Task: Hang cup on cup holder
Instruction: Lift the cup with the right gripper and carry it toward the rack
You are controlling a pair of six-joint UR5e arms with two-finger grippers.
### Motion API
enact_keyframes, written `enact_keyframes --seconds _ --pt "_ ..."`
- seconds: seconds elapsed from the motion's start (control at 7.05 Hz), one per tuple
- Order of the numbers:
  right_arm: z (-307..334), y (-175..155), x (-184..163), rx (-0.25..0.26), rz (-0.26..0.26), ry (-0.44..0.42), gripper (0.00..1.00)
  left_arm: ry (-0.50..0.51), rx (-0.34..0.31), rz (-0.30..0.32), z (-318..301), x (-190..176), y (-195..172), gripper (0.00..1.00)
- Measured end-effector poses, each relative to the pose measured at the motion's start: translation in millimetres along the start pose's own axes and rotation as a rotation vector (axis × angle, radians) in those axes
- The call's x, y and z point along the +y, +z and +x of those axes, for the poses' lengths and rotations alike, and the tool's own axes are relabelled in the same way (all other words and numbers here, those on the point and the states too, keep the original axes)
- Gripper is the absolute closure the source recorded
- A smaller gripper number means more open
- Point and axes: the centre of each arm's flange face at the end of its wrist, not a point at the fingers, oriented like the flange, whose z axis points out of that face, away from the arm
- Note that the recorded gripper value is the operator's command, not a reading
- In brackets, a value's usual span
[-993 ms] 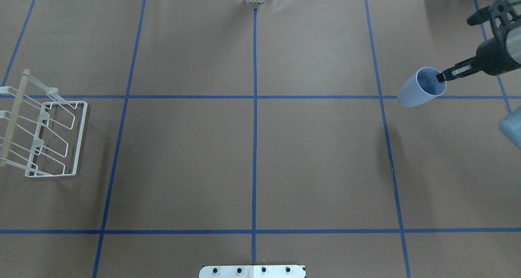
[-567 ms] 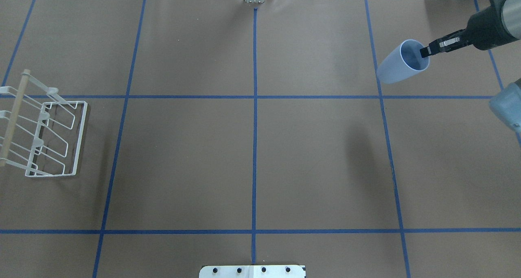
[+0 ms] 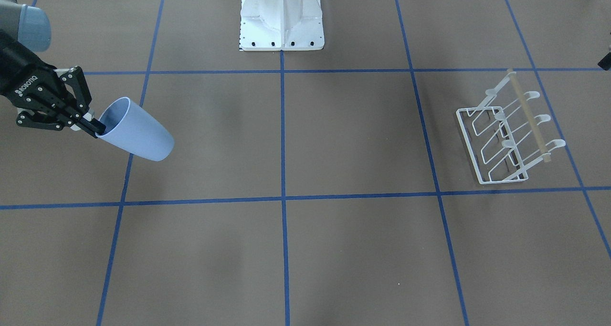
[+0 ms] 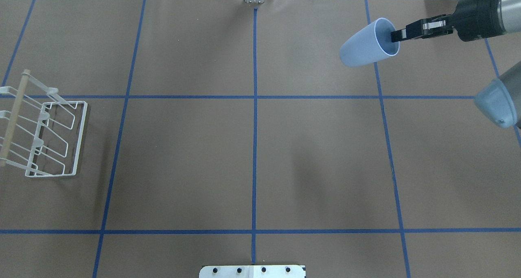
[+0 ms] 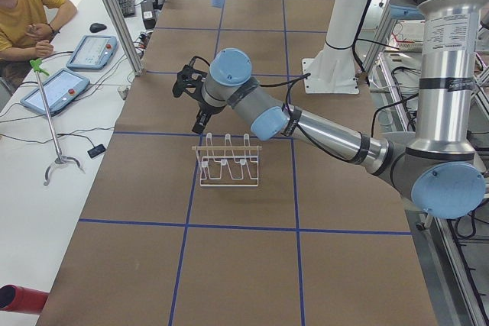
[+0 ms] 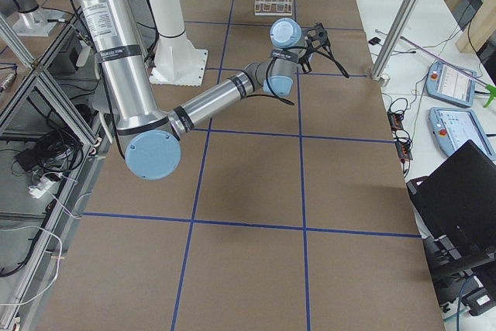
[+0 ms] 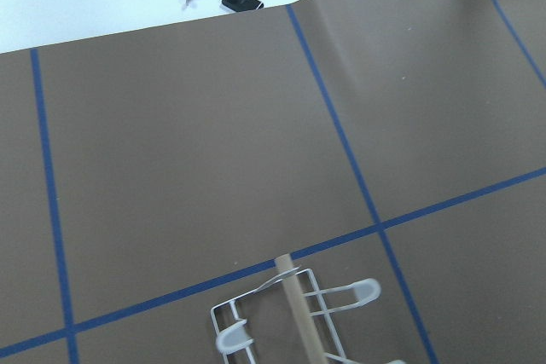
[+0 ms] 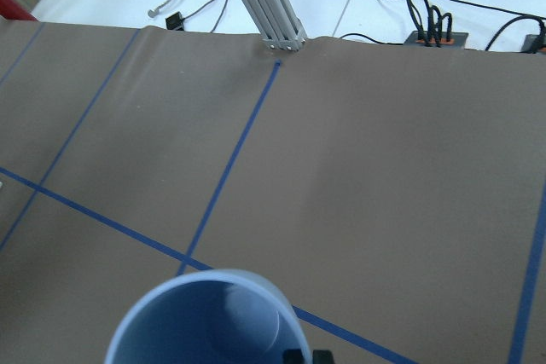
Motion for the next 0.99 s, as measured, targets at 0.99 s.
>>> enact_keyframes --seconds 0.99 --pt "-88.3 38.3 73.3 -0.466 0.200 0.097 1.00 -0.255 0.411 0.063 155.7 -8.1 46.1 0.02"
